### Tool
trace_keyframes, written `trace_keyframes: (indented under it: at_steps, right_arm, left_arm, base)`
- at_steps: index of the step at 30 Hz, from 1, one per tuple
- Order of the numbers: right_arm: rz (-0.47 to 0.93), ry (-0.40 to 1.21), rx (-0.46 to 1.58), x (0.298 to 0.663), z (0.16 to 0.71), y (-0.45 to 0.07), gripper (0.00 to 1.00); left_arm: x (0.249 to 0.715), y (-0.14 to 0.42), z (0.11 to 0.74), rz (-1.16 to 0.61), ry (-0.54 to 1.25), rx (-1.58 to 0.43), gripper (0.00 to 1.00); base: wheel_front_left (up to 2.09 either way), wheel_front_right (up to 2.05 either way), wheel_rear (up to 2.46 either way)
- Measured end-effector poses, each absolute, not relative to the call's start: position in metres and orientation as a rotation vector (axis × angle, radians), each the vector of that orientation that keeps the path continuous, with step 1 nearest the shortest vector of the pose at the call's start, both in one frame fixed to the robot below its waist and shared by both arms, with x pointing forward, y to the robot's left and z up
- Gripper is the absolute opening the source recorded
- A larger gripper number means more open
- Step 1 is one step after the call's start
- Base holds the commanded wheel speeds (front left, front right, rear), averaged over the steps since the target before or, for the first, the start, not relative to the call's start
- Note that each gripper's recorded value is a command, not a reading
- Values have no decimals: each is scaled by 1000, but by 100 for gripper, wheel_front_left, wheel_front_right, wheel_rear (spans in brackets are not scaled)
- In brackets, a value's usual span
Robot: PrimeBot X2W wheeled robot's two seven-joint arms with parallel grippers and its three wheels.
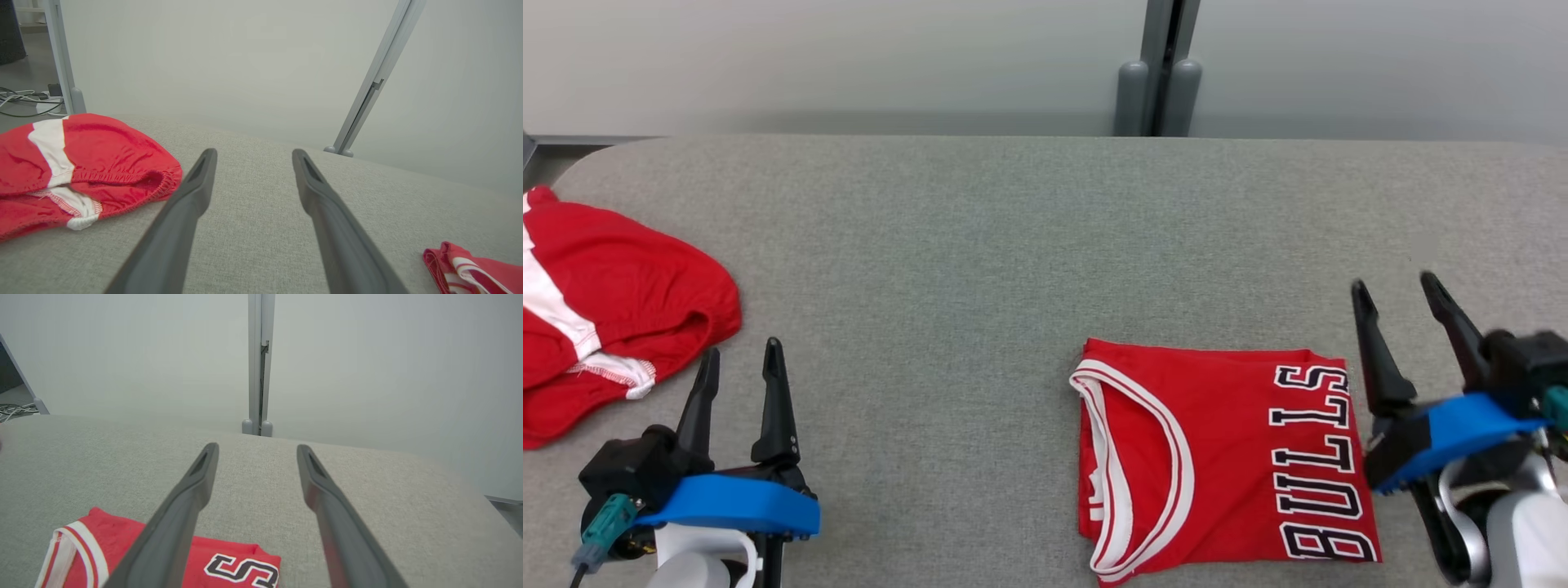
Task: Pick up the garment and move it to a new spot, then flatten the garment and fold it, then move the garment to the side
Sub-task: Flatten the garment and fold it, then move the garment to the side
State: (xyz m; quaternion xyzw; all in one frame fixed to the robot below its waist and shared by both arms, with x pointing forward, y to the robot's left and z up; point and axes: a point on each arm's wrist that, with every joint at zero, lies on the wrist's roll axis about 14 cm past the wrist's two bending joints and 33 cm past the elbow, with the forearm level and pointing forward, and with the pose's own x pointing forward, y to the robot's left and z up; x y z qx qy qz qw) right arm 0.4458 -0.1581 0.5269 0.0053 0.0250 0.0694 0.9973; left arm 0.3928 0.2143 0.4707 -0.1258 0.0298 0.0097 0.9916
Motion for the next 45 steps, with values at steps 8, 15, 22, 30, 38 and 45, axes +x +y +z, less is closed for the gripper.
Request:
trace_keyframes:
  at_steps: [8,15,22,30,38,45]
  right_arm:
    - [62,51,-13,414,515,-194,100]
    - [27,33,6,393,519,-206,100]
    - [23,15,31,379,522,-205,100]
    - [18,13,49,374,520,-204,100]
    - [22,44,73,373,510,-200,100]
    - [27,93,83,375,500,-198,100]
  left_arm:
    - [383,202,473,-7,53,-249,100]
    - [367,192,472,-25,58,-254,100]
    - [356,182,472,-55,60,-248,100]
    - [352,182,471,-59,73,-247,100]
    - [353,186,469,-51,86,-236,100]
    - [353,187,468,-47,89,-236,100]
  base:
    - [0,0,0]
    - [0,0,0]
    - [0,0,0]
    - [0,0,0]
    - [0,0,0]
    - [0,0,0]
